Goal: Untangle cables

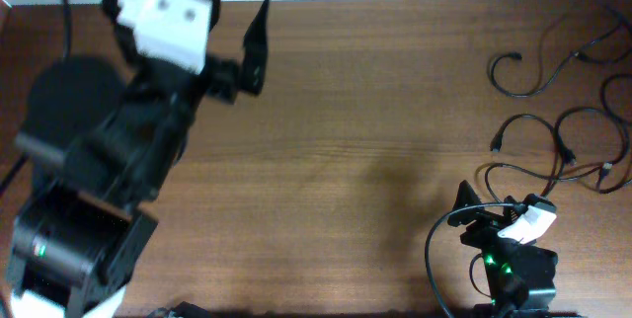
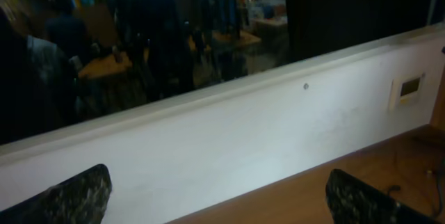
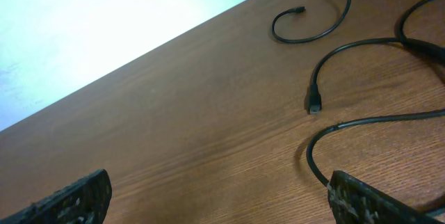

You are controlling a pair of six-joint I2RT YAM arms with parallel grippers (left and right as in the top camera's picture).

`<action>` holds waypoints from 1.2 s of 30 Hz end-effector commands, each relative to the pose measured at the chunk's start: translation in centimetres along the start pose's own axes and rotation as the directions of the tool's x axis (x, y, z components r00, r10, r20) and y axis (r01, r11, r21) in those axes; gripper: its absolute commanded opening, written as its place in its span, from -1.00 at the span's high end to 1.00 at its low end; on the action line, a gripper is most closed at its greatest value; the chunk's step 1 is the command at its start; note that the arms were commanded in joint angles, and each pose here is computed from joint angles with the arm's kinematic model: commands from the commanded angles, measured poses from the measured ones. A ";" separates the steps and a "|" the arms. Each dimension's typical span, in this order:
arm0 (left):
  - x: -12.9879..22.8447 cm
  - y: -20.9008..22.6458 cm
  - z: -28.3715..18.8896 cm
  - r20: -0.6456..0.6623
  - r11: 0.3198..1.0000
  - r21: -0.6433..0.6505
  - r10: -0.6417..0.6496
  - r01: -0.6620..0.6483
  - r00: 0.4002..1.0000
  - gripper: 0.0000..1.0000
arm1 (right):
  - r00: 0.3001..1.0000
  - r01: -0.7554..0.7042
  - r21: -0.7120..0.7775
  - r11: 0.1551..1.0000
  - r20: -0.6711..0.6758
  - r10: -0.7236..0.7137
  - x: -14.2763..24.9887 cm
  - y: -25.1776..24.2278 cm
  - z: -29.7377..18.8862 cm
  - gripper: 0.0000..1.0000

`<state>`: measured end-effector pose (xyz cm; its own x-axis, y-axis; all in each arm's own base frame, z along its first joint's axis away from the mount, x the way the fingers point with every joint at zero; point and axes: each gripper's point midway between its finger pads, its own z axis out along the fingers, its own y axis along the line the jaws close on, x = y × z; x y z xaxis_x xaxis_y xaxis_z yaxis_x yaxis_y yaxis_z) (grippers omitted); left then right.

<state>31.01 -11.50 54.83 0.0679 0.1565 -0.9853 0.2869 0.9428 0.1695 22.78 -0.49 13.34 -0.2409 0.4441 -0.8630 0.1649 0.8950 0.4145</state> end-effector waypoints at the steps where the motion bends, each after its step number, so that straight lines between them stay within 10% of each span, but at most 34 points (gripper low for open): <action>1: 2.6 0.0 -1.8 0.035 0.999 0.042 0.028 -0.029 0.999 -0.98 | 1.000 -0.003 0.003 1.000 0.005 0.003 0.1 -0.1 0.0 -0.98; 25: 20.8 -2.5 -12.7 0.497 0.982 -0.047 0.183 -0.184 0.848 -0.98 | 1.000 -0.003 0.002 1.000 0.005 0.003 0.1 -0.1 0.0 -0.98; 36: 29.1 -0.9 -10.6 0.295 0.989 -0.097 0.137 -0.113 0.946 -0.98 | 1.000 -0.003 0.002 1.000 0.005 0.003 0.1 -0.1 0.0 -0.98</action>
<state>21.94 -5.62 26.84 0.4367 0.1786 -0.8817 0.2221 0.9283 0.2981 22.78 -0.52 13.34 -0.2400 0.4435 -0.8636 0.1667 0.8952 0.4134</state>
